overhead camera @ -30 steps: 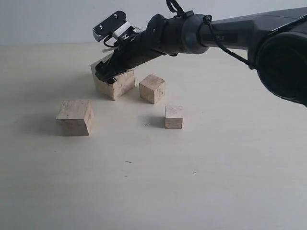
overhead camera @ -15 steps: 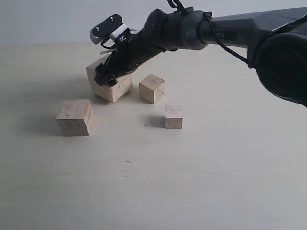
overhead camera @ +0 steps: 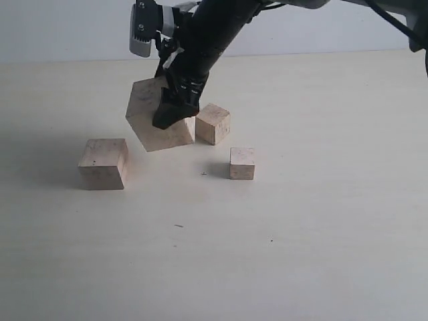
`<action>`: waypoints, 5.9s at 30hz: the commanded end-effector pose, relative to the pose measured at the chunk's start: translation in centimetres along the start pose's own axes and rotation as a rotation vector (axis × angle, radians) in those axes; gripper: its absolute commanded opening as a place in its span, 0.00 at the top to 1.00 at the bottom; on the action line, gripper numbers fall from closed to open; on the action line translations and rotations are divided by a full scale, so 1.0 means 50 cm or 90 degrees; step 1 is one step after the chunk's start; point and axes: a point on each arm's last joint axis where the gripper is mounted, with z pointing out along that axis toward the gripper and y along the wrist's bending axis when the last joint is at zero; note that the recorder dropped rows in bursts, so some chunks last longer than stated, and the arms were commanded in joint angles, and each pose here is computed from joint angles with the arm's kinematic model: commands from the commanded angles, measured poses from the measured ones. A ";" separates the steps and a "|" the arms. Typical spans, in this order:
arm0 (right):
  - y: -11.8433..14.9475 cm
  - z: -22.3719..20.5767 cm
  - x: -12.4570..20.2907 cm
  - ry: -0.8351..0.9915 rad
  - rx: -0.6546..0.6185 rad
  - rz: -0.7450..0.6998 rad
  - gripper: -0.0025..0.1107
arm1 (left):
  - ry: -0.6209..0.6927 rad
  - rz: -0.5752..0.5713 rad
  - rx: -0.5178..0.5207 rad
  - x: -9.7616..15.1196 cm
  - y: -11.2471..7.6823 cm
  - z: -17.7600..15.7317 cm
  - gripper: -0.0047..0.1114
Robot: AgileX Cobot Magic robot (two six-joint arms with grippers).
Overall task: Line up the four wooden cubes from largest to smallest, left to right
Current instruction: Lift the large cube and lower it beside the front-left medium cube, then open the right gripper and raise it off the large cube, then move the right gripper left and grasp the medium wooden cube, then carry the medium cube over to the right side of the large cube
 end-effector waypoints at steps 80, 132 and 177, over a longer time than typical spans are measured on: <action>0.026 0.000 -0.031 -0.281 -0.014 0.068 0.10 | -0.007 0.002 0.004 0.000 0.000 0.000 0.96; 0.078 0.230 -0.126 -0.050 0.048 0.074 0.20 | -0.007 0.002 0.004 0.000 0.000 0.000 0.96; 0.059 -0.182 -0.136 0.038 0.143 -0.021 0.98 | -0.007 0.002 0.004 0.000 0.000 0.000 0.96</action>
